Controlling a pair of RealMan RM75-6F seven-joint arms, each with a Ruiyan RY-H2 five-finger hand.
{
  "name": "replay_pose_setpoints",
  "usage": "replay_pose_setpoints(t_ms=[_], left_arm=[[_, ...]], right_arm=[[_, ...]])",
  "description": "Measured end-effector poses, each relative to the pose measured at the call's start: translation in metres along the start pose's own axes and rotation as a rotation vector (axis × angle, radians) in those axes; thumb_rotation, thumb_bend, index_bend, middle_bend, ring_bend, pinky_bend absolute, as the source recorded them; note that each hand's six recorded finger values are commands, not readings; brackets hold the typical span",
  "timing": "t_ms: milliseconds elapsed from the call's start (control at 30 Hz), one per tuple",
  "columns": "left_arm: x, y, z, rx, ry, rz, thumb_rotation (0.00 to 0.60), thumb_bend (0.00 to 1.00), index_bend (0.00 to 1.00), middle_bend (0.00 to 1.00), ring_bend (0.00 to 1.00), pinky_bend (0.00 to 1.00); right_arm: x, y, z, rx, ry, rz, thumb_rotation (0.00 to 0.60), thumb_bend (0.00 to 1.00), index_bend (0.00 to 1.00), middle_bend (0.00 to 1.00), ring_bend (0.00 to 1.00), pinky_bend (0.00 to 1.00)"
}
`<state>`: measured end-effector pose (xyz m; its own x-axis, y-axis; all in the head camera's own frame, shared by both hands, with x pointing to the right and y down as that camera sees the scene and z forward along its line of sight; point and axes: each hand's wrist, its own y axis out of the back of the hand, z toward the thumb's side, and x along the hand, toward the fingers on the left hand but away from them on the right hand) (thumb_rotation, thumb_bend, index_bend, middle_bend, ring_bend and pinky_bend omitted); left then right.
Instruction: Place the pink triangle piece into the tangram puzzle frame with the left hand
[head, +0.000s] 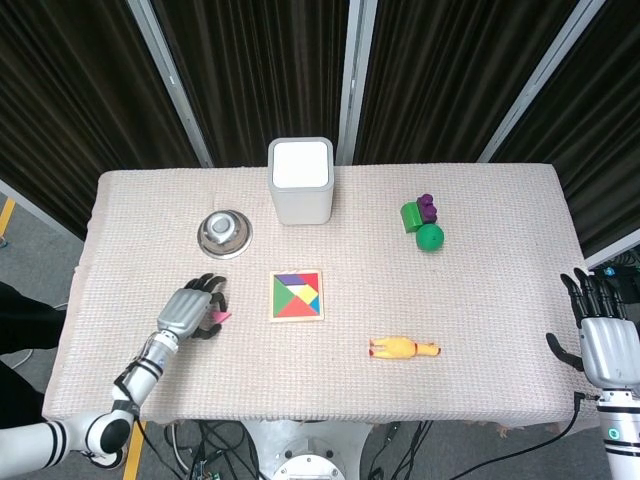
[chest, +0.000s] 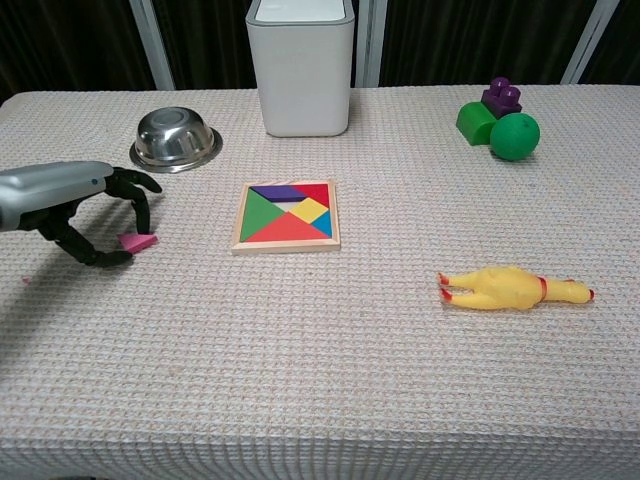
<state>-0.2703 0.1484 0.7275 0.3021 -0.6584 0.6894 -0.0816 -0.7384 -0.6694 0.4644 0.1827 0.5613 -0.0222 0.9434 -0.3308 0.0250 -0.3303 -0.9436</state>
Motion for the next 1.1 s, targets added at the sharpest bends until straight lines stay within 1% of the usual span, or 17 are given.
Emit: replay_pose_setpoints(t_ms=[200,500,800,1100], left_arm=[[0.000,0.001,0.002,0.005,0.006,-0.003,0.600,0.32,0.47,0.10,0.00,0.14],[0.004,0.007,0.011,0.022,-0.006,0.007,0.600,0.34,0.49,0.11,0.00,0.14],[0.010,0.019,0.033,0.044,-0.044,0.013,0.600,0.34,0.49,0.11,0.00,0.14],[0.025,0.027,0.059,0.051,-0.079,0.003,0.600,0.34,0.49,0.11,0.00,0.14]], right_arm=[[0.000,0.000,-0.001,-0.001,-0.001,-0.001,0.600,0.18,0.00,0.00,0.00,0.00],[0.000,0.001,-0.001,-0.004,-0.001,-0.006,0.600,0.18,0.00,0.00,0.00,0.00],[0.000,0.003,-0.002,-0.011,-0.001,-0.016,0.600,0.18,0.00,0.00,0.00,0.00],[0.001,0.006,-0.002,-0.017,0.004,-0.033,0.600,0.18,0.00,0.00,0.00,0.00]])
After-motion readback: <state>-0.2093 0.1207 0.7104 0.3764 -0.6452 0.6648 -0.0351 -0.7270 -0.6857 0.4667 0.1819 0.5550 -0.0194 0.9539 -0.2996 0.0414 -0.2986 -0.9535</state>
